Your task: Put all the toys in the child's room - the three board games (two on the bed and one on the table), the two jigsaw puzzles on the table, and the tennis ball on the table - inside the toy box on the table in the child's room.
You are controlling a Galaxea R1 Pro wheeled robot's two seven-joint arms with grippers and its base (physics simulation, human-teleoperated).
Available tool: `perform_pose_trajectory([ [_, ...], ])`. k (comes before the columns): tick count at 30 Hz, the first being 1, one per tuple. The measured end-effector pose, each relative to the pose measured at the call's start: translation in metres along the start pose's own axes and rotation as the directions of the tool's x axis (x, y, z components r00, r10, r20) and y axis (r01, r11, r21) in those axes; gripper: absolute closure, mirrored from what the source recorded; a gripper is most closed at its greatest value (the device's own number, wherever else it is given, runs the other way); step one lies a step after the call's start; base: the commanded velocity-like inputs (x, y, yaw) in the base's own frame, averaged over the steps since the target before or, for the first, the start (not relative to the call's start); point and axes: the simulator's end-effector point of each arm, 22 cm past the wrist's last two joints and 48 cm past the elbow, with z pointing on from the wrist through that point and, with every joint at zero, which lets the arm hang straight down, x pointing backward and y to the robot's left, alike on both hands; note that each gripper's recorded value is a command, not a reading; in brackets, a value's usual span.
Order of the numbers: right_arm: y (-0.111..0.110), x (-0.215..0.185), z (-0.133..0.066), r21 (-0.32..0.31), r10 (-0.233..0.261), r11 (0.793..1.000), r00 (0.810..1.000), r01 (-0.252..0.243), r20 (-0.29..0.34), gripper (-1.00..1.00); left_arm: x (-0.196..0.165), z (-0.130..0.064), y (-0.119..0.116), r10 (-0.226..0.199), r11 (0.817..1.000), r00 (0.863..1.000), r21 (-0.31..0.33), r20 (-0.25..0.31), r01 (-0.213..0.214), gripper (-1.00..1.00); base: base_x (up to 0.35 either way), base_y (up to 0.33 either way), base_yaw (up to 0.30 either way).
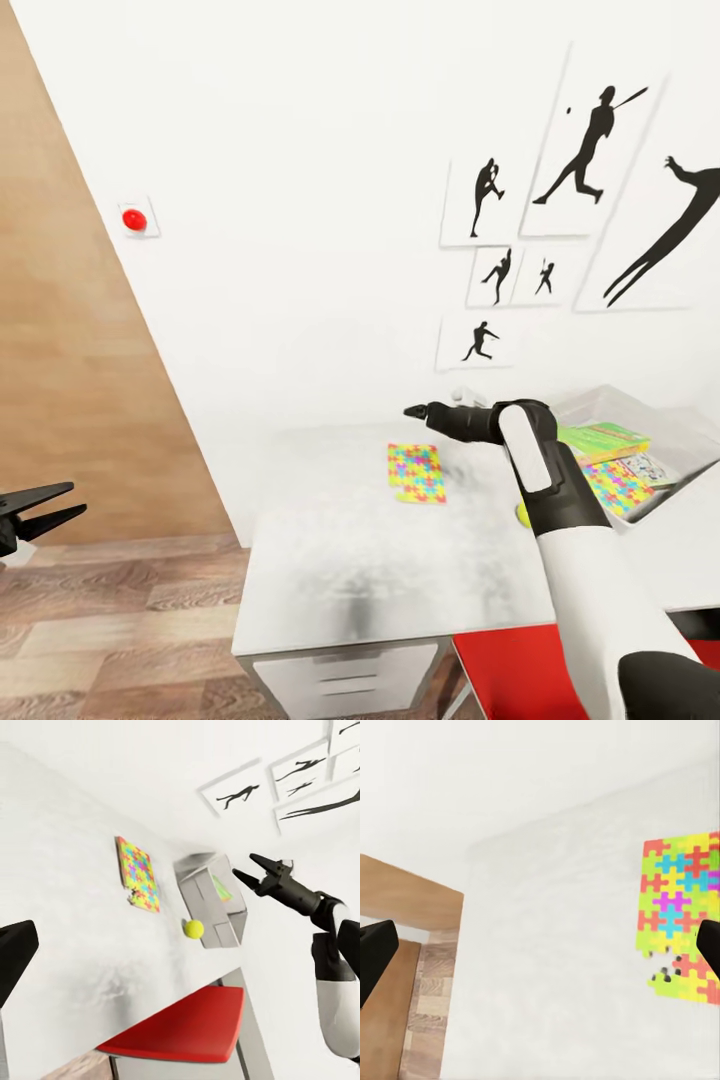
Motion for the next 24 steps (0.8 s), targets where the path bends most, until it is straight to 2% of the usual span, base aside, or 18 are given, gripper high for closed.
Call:
perform_pose_trajectory([
  [9,-0.014,-0.008,0.02,0.045,0.032,0.999,0.998,-0.029,-0.058,-1.0,0.001,0.002,0.006,-0.008,1.0,1.0,-0.01,-0.006,0.008,-1.0,0.13,0.081,0.0],
  [18,-0.038,-0.002,0.032,0.124,0.057,0.991,0.993,-0.044,-0.104,-1.0,0.003,0.004,0.012,-0.018,1.0,1.0,-0.018,-0.011,0.017,-1.0,0.031,0.016,0.0],
  [24,-0.05,0.003,0.035,0.149,0.069,0.988,0.99,-0.051,-0.119,-1.0,0.004,0.005,0.016,-0.024,0.999,1.0,-0.023,-0.015,0.024,-1.0,0.052,0.002,0.0],
])
